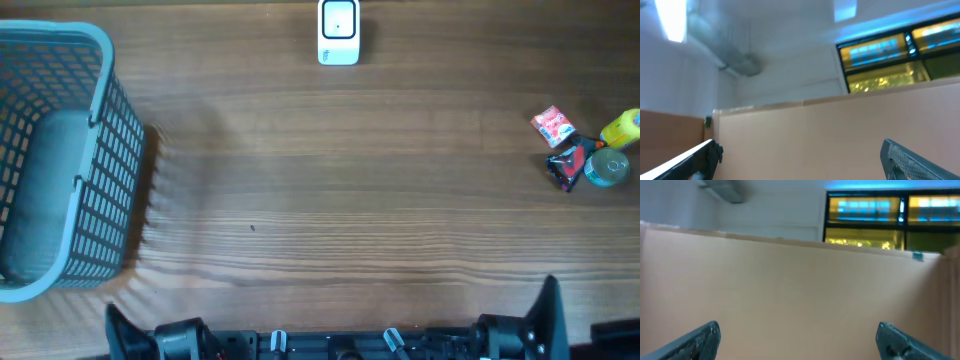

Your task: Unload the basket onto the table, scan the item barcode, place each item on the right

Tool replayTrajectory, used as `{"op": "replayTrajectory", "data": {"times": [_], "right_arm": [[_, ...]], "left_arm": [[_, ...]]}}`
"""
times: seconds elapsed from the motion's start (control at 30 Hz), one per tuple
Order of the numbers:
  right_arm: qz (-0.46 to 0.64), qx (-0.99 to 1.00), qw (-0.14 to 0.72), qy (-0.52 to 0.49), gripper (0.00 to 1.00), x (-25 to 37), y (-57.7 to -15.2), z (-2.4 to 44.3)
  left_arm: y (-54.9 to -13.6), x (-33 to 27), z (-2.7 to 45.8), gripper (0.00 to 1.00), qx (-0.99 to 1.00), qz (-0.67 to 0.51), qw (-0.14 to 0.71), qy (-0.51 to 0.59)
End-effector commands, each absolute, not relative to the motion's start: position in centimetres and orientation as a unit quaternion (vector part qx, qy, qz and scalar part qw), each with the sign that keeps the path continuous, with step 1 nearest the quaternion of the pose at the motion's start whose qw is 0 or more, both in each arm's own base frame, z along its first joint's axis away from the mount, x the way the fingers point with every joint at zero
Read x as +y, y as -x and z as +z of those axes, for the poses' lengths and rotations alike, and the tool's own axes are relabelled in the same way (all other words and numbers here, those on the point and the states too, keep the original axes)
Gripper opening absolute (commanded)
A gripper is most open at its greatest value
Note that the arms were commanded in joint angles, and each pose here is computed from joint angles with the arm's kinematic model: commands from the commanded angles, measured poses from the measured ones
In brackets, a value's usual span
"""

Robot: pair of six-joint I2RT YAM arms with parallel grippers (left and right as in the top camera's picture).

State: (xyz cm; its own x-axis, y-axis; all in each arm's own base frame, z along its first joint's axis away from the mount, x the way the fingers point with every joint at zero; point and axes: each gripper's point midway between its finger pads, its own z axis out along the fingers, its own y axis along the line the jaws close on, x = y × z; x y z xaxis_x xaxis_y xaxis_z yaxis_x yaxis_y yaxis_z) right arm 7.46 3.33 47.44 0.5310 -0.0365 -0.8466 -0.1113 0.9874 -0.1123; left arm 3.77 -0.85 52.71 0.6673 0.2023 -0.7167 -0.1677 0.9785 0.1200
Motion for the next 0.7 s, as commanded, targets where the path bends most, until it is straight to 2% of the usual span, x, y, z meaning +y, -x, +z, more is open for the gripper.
{"op": "replayTrajectory", "data": {"times": [0.0, 0.17, 0.27, 0.43, 0.67], "right_arm": [[0.015, 0.498, 0.857, 0.130, 1.00, 4.5, -10.6, 44.5], [0.040, 0.526, 0.836, 0.150, 1.00, 5.0, -15.2, 39.4], [0.053, 0.557, 0.817, 0.140, 1.00, 4.7, -18.0, 35.5], [0.126, 0.533, 0.833, 0.073, 1.00, 3.9, -19.7, 33.6], [0.118, 0.597, 0.793, 0.030, 1.00, 2.5, -23.1, 25.4]], "left_arm": [[-6.3, -0.3, 51.3, 1.00, 0.436, 0.098, 0.895, -0.017], [-9.3, -4.2, 48.7, 1.00, 0.429, 0.148, 0.871, -0.188], [-11.7, -4.1, 46.6, 1.00, 0.437, 0.147, 0.865, -0.197], [-16.0, -3.7, 41.5, 1.00, 0.477, 0.127, 0.845, -0.207], [-19.9, -4.3, 34.6, 0.99, 0.496, 0.095, 0.830, -0.236]]}}
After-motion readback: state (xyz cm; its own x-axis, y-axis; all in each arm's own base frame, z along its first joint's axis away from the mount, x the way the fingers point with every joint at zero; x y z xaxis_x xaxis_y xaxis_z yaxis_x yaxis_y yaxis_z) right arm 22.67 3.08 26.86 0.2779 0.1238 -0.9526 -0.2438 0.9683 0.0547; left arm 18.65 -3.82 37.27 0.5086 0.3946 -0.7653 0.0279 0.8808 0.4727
